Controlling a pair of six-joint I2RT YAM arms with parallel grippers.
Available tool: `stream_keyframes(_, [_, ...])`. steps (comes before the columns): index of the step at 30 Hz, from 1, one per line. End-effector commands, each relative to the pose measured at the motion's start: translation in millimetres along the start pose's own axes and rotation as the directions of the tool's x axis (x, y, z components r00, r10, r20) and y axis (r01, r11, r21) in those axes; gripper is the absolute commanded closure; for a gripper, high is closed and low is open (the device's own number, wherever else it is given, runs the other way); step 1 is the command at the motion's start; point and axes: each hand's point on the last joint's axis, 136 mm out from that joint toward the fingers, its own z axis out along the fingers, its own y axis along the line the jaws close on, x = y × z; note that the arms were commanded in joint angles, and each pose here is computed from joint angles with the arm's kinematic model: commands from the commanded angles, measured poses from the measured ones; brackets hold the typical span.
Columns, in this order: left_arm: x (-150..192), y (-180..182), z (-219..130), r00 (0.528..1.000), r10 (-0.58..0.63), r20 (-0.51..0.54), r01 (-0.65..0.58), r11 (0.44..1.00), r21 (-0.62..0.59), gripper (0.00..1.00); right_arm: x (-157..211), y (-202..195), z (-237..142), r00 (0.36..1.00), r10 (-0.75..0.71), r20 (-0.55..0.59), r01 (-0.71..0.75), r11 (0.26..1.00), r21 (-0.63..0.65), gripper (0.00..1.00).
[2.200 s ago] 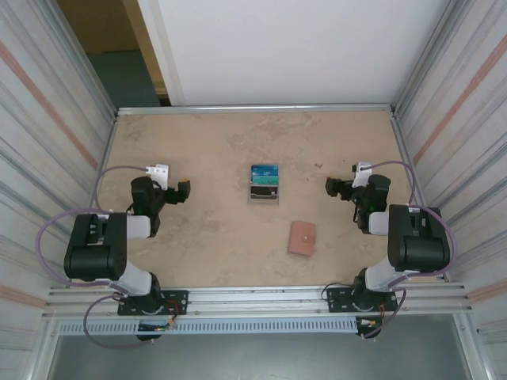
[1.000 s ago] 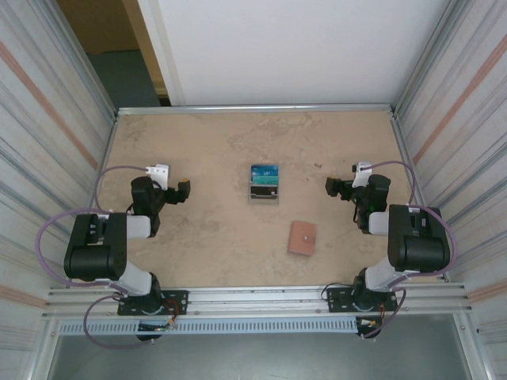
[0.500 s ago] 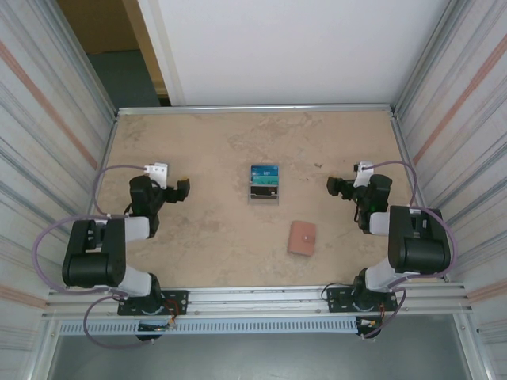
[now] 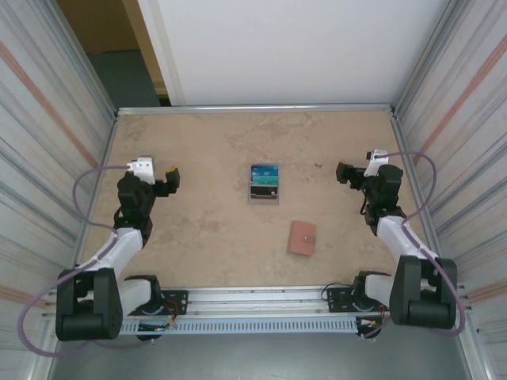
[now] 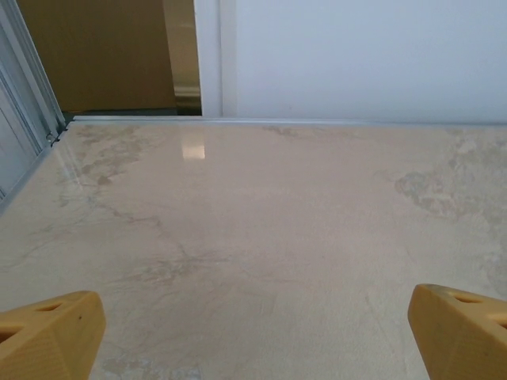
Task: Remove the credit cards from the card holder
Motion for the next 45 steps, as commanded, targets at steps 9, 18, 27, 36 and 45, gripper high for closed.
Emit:
stream_keyframes(9, [-23.6, -30.4, -22.5, 0.977, -0.211, 0.003, 0.21, 0.973, 0.098, 0.01, 37.8, 9.2, -58.1, 0.95, 0.228, -0.215, -0.179, 0.958, 0.225, 0.01])
stream_keyframes(18, [-1.3, -112.7, -40.9, 0.984, -0.16, -0.081, 0.174, 0.96, 0.219, 0.01, 96.8, 44.7, -95.2, 0.859, 0.302, -0.414, -0.218, 0.947, 0.238, 0.01])
stream_keyframes(27, [16.7, -130.3, -44.1, 0.972, -0.173, -0.162, 0.203, 0.96, 0.191, 0.01, 148.5, 86.4, -123.2, 0.731, 0.343, -0.59, -0.25, 0.939, 0.236, 0.02])
stream_keyframes(36, [25.1, -129.5, -33.1, 0.955, -0.215, -0.202, 0.248, 0.956, 0.157, 0.01, 185.4, 124.4, -137.2, 0.642, 0.328, -0.693, -0.243, 0.944, 0.221, 0.01])
stream_keyframes(45, [25.9, -128.9, -29.1, 0.958, -0.207, -0.201, 0.239, 0.96, 0.149, 0.01, 203.8, 142.9, -129.7, 0.616, 0.248, -0.748, -0.126, 0.968, 0.217, 0.02])
